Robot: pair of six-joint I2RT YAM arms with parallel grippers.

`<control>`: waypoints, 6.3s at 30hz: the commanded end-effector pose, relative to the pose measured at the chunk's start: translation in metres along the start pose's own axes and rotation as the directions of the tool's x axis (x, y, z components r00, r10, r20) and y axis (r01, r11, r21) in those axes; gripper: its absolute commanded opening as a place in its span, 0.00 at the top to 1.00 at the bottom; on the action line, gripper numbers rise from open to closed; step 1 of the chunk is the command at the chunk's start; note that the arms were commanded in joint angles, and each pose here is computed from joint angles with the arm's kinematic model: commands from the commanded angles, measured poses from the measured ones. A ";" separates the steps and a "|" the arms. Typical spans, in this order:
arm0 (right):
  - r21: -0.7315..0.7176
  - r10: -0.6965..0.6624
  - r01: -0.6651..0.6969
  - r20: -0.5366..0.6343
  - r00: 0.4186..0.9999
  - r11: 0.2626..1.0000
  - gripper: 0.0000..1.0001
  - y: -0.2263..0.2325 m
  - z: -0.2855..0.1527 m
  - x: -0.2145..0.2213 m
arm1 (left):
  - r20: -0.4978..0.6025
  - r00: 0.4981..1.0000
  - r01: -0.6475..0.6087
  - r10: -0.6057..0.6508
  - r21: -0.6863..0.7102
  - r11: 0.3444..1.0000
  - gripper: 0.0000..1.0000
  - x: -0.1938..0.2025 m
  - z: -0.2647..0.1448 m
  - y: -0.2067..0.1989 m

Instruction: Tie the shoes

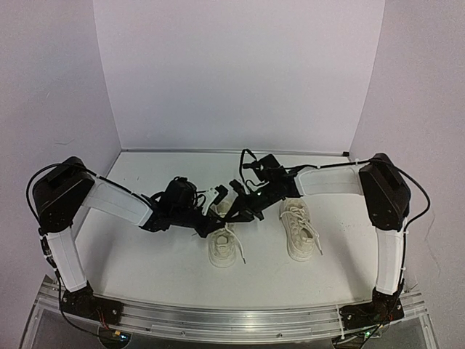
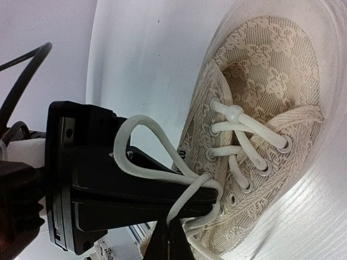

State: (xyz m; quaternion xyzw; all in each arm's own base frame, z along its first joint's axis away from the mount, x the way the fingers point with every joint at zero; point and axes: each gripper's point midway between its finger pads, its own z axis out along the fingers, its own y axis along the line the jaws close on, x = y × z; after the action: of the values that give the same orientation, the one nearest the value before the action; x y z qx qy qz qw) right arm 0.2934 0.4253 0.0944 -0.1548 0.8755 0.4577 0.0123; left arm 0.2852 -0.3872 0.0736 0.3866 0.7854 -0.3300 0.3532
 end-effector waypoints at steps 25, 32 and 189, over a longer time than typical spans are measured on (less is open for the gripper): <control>-0.057 -0.014 0.021 0.119 0.993 0.998 0.76 0.023 -0.068 -0.024 | 0.096 0.994 0.039 -0.048 0.092 0.995 1.00 -0.013 0.001 -0.001; -0.009 0.051 -0.050 0.080 0.996 0.999 0.79 -0.004 -0.049 -0.018 | 0.089 0.996 0.023 -0.031 0.093 0.995 1.00 -0.015 0.001 -0.002; -0.019 -0.029 0.030 0.027 0.999 0.999 1.00 0.029 -0.011 0.004 | 0.010 0.942 0.330 -0.335 0.159 0.931 0.38 -0.056 -0.025 0.019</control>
State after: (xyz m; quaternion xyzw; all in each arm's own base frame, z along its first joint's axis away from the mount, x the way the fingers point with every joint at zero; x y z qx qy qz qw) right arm 0.2833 0.4306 0.0943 -0.1409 0.8774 0.4585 -0.0001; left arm 0.3117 -0.3610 0.1012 0.2658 0.8329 -0.4106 0.2589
